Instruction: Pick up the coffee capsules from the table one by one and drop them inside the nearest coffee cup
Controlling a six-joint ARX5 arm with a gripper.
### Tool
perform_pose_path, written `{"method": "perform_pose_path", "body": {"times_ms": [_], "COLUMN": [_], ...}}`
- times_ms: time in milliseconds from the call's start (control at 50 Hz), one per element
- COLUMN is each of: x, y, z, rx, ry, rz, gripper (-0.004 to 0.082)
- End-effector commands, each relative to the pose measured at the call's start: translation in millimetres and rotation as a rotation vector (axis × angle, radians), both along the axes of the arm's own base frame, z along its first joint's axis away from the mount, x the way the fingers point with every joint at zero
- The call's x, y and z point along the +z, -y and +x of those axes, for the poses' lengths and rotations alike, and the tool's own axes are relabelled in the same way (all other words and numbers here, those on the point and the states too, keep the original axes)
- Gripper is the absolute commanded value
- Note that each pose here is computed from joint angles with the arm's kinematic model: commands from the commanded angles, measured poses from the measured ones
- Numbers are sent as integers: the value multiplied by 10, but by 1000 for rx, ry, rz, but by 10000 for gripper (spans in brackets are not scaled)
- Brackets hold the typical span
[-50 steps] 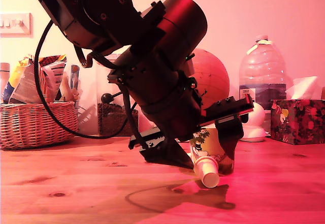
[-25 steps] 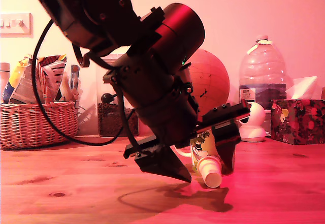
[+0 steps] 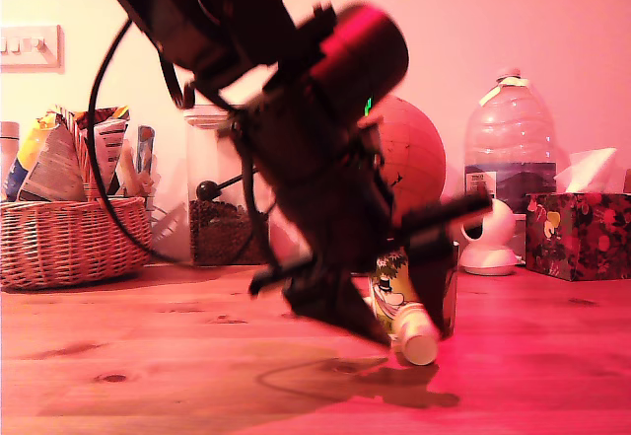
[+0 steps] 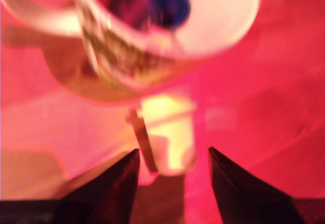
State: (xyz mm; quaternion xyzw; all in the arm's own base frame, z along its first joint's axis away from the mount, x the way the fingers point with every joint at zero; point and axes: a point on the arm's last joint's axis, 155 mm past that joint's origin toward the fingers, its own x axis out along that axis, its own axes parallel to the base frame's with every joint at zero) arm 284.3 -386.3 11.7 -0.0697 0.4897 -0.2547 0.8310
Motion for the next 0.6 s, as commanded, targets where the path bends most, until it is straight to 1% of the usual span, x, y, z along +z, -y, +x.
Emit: {"method": "perform_pose_path", "body": {"times_ms": [0, 40, 100, 140, 220, 240, 380, 460, 580], "x": [-179, -184, -176, -169, -155, -157, -176, -209, -197], "y": [-50, -39, -17, -12, -4, -3, -15, -21, 12], "z": [-13, -32, -47, -45, -37, -37, -24, -5, 25], "rx": [-5, -15, -23, -23, -23, -38, -33, -32, -34], "ry": [-21, -29, -36, -37, -36, -26, -24, -29, -36], "rz": [36, 32, 23, 23, 22, 29, 35, 45, 56], "gripper": [379, 387, 443, 462, 466, 466, 466, 466, 465]}}
